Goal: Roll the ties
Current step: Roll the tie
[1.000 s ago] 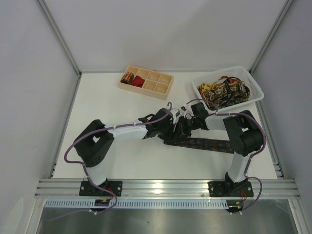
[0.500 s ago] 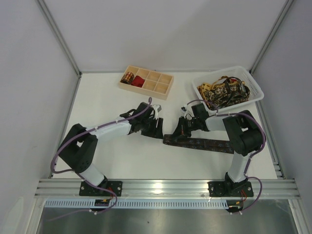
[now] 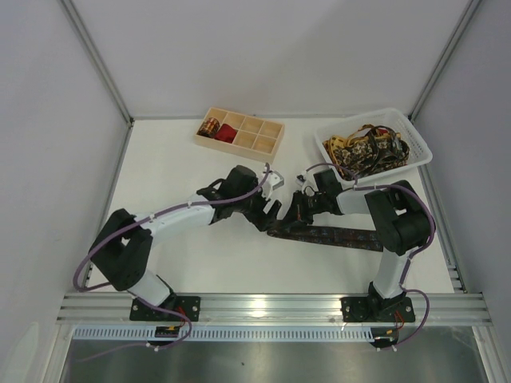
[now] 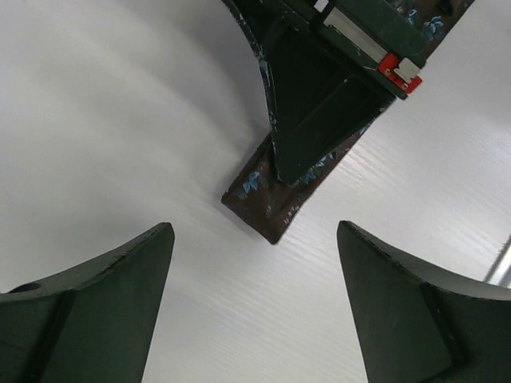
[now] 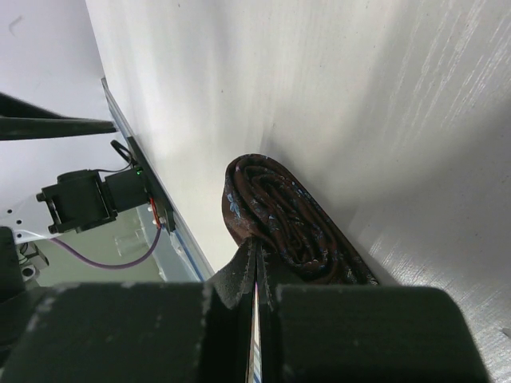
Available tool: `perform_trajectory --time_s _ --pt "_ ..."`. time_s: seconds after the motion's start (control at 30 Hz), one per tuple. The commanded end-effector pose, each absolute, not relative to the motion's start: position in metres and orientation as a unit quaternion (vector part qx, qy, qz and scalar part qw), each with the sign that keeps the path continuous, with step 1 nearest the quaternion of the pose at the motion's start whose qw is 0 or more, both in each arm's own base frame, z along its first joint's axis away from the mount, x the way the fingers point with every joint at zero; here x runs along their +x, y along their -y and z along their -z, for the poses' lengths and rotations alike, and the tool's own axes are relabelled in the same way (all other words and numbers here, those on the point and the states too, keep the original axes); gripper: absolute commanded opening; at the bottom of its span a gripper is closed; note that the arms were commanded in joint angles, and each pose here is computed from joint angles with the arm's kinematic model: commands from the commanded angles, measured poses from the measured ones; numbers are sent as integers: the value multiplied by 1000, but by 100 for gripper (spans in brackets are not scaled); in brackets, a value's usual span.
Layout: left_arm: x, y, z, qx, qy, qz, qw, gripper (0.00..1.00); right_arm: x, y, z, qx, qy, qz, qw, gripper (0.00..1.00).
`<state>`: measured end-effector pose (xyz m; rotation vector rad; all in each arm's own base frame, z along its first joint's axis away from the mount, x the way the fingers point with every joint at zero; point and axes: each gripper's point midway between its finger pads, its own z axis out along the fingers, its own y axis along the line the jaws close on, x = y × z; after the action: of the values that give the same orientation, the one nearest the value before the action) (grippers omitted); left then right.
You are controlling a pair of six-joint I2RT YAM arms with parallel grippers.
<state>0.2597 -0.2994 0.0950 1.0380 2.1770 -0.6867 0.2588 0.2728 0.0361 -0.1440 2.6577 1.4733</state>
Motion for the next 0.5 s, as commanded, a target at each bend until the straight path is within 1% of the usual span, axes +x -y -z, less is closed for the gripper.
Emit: perform_trajectory --time_s 0.0,0.27,0.4,0.47 --pt "270 324 -90 483 -773 256 322 89 260 -260 -6 -34 -898 -434 56 0" --pt "277 340 -76 551 -729 231 334 91 258 -259 -6 -37 -899 -433 59 0" --pt "266 351 -69 606 -690 233 319 91 258 -259 -6 -38 -898 -434 57 0" --pt "261 352 -55 626 -686 227 295 91 259 -260 -7 -37 -898 -436 57 0"
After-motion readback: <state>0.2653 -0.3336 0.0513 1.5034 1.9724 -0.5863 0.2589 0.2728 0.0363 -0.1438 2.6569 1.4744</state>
